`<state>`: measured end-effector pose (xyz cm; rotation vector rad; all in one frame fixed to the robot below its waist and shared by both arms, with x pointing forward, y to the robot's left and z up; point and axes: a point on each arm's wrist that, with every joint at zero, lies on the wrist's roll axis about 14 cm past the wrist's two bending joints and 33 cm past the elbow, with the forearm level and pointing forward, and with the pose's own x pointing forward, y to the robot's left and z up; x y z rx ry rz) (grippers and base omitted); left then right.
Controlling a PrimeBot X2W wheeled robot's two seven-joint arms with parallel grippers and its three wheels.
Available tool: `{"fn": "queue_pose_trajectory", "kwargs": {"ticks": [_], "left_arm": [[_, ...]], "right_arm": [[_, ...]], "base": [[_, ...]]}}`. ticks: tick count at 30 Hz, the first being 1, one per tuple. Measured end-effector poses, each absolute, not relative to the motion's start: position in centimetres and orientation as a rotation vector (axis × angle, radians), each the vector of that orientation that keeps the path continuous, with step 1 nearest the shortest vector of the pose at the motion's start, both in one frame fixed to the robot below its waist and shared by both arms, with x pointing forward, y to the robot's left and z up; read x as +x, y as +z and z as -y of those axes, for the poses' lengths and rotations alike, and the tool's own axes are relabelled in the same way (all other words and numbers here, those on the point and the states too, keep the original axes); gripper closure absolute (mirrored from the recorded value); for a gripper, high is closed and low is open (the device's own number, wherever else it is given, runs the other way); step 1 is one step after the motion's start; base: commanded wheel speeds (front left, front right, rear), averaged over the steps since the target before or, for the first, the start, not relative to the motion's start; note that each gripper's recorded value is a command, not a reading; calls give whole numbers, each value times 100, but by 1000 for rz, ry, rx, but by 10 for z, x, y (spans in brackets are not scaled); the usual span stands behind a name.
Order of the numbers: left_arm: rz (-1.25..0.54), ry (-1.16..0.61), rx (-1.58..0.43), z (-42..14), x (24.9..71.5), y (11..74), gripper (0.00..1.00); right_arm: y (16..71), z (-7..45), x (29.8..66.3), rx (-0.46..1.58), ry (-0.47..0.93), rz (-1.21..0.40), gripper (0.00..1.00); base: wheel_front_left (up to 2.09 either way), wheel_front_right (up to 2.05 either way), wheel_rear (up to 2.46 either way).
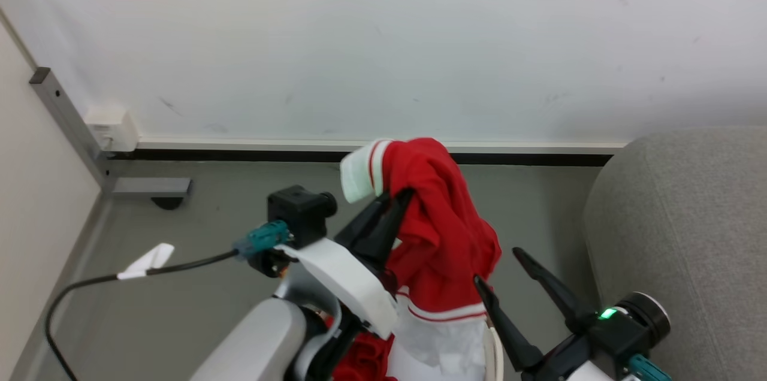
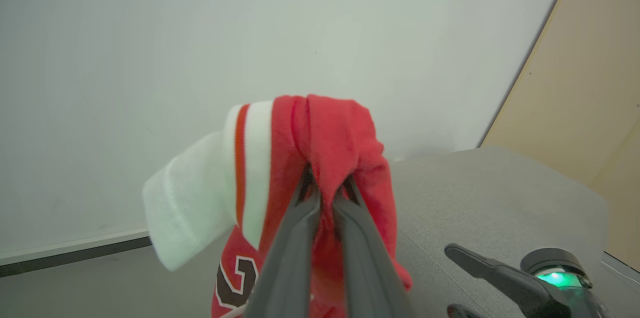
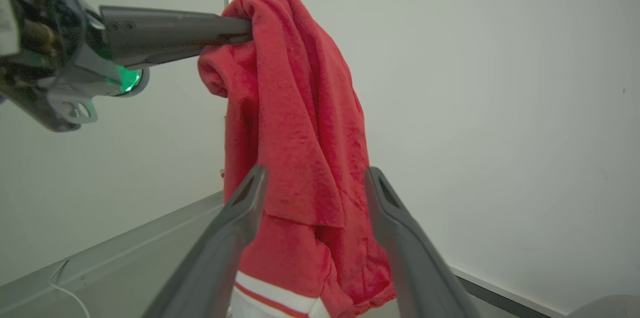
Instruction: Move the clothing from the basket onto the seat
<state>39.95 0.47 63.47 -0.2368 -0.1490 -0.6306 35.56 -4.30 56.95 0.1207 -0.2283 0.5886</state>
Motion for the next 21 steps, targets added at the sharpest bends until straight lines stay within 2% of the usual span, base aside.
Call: {"fn": "queue_pose_trajectory", "kwargs": {"ticks": [6, 10, 17, 18, 19, 20, 21], "left_arm": [[130, -669, -242, 7, 383, 629, 100], [129, -685, -243, 11, 375, 629, 100], [144, -695, -241, 11, 358, 635, 100], [147, -689, -240, 9, 358, 636, 100], [150, -681, -239, 7, 357, 636, 100], [153, -674, -239, 4, 357, 637, 100], [156, -668, -238, 2, 357, 637, 100]], "right_arm": [[539, 11, 367, 21, 680, 88, 0], [531, -5, 368, 4, 723, 54, 0], [487, -27, 362, -13, 796, -112, 0], [485, -29, 362, -9, 798, -114, 51], [485, -30, 363, -2, 799, -109, 84], [486, -30, 364, 9, 797, -104, 100], [488, -30, 365, 19, 794, -97, 100]], "base": [[0, 0, 0], [0, 0, 0], [0, 0, 0], [0, 0, 0], [0, 0, 0], [0, 0, 0], [0, 0, 0]]}}
